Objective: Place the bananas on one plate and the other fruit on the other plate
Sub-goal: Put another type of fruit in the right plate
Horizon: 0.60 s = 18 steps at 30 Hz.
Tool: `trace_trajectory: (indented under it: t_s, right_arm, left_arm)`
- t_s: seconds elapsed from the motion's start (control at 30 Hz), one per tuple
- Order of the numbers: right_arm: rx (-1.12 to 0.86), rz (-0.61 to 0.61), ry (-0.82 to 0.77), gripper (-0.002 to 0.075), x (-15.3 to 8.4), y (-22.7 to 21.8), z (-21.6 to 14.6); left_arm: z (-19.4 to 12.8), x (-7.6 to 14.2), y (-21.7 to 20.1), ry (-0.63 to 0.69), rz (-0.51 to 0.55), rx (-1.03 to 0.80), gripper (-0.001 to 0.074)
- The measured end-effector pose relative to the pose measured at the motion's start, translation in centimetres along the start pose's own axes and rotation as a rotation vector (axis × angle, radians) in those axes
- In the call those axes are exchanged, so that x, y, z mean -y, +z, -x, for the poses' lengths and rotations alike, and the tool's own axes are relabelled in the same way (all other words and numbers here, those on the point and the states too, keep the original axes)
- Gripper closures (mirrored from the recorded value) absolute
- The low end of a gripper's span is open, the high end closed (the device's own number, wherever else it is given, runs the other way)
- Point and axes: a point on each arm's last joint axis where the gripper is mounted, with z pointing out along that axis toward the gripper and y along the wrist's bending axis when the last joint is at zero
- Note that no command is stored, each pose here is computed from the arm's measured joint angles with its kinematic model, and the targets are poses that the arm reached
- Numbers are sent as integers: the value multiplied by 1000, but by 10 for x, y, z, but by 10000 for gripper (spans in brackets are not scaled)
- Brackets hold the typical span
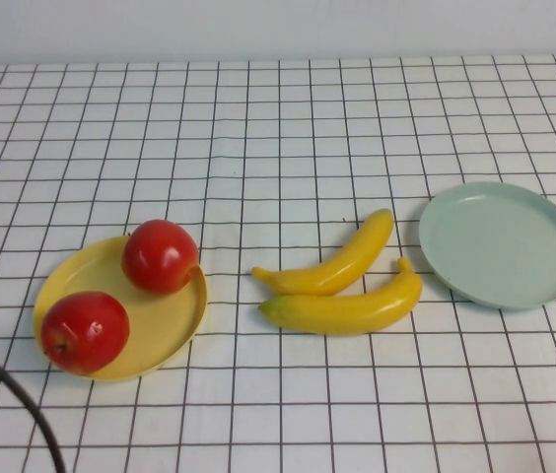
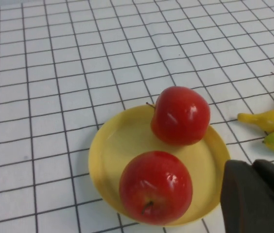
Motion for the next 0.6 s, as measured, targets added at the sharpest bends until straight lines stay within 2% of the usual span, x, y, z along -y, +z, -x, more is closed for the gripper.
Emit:
trace_trajectory:
  t_s: [0.2,0.33,0.53,0.6]
  right_arm:
    - [0,0,0,741,0,0,0]
    - [0,0,0,741,0,0,0]
    - [0,0,0,741,0,0,0]
    - [0,0,0,741,0,0,0]
  left_arm:
    - [-41,-11,-14,-39,73,62,736]
    - [-63,-14,-14,-26,84,164,737]
    - [-105,-18,-12,-143,130,231,737]
    - [-116,-19,-12,-133,160,254,737]
